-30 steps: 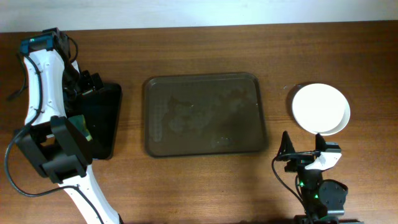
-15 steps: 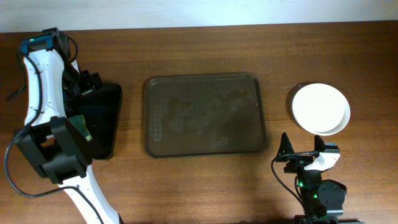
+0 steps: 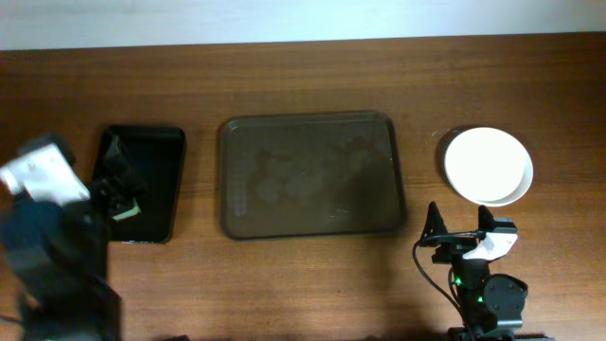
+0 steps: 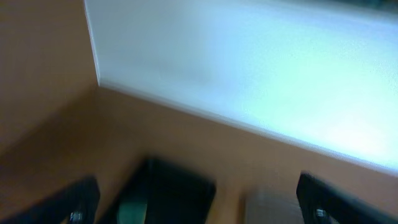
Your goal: Clean dirty plates on tray and stack at the side
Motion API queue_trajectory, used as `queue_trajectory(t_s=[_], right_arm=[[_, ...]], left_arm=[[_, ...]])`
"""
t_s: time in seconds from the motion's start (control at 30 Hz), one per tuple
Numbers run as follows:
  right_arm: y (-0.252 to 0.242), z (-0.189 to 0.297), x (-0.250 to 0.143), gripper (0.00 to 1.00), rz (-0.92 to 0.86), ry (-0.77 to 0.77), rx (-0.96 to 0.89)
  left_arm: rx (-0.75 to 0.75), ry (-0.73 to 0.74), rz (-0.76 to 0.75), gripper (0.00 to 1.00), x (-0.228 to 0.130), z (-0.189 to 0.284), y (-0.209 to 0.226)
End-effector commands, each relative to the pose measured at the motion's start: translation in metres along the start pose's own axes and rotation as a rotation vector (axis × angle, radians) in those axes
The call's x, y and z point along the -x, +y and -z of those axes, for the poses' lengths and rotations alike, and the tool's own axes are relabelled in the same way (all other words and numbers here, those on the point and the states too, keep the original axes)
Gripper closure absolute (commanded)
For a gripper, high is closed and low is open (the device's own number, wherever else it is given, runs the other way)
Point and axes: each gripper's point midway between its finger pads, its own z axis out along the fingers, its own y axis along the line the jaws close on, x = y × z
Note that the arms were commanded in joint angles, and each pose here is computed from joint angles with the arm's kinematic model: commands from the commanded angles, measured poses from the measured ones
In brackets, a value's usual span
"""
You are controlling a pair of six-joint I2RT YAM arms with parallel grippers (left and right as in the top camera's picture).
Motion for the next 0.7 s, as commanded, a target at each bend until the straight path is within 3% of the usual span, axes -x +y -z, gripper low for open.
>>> queue_trajectory(t_s=[0.0, 0.07, 0.13, 0.3, 0.4, 0.67], right_arm=[[0.0, 0.0, -0.003, 0.02, 0.008, 0.003, 0.0], [0.0, 0.0, -0.003, 0.02, 0.008, 0.003, 0.0], [0.0, 0.0, -0.003, 0.02, 0.008, 0.003, 0.0], [0.0, 0.0, -0.003, 0.02, 0.008, 0.003, 0.0], [0.0, 0.0, -0.003, 0.02, 0.008, 0.003, 0.0], [0.0, 0.0, -0.003, 0.02, 0.008, 0.003, 0.0]], left_arm=[[-0.084, -0.124, -0.154, 0.01, -0.077, 0.006, -0.006], [-0.136, -0.246, -0.257, 0.01, -0.105, 0.009, -0.014], [-0.134, -0.31, -0.254, 0.01, -0.139, 0.002, -0.007], [-0.099, -0.309, -0.253, 0.01, -0.181, -0.01, 0.006], [-0.095, -0.214, -0.29, 0.01, -0.206, -0.017, 0.009], [-0.099, -0.212, -0.29, 0.01, -0.207, -0.017, 0.009]])
